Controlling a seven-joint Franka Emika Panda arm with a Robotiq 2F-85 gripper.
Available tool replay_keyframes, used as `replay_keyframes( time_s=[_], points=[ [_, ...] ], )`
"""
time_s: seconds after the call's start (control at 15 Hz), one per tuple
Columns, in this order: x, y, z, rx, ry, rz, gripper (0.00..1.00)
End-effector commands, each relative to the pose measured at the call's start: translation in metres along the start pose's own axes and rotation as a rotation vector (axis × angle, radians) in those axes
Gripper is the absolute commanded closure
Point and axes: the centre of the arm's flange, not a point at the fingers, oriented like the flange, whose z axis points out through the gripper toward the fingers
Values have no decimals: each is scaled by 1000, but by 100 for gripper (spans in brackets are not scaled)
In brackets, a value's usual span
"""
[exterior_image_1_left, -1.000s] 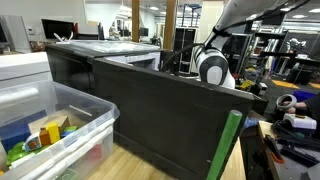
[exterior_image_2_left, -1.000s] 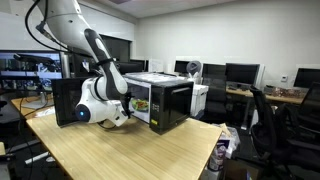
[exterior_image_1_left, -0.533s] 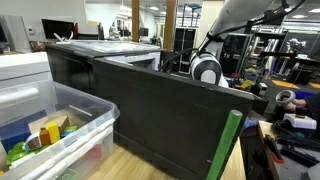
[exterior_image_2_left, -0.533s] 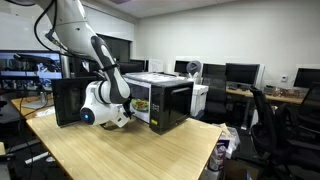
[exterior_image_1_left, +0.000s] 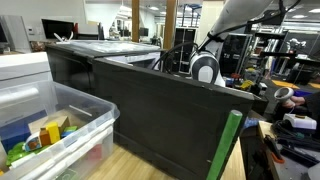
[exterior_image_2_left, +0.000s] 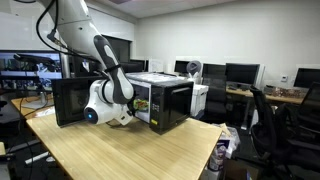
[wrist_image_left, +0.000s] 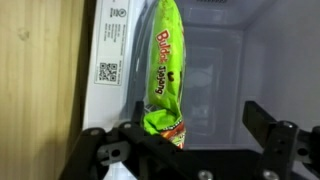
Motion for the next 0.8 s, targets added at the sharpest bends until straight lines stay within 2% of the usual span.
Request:
replay_keyframes(
  time_s=[0.0,0.73],
  points=[
    [-12,-3,13,29,39,-23,0],
    [-17,24,33,29,25,-77,0]
  ],
)
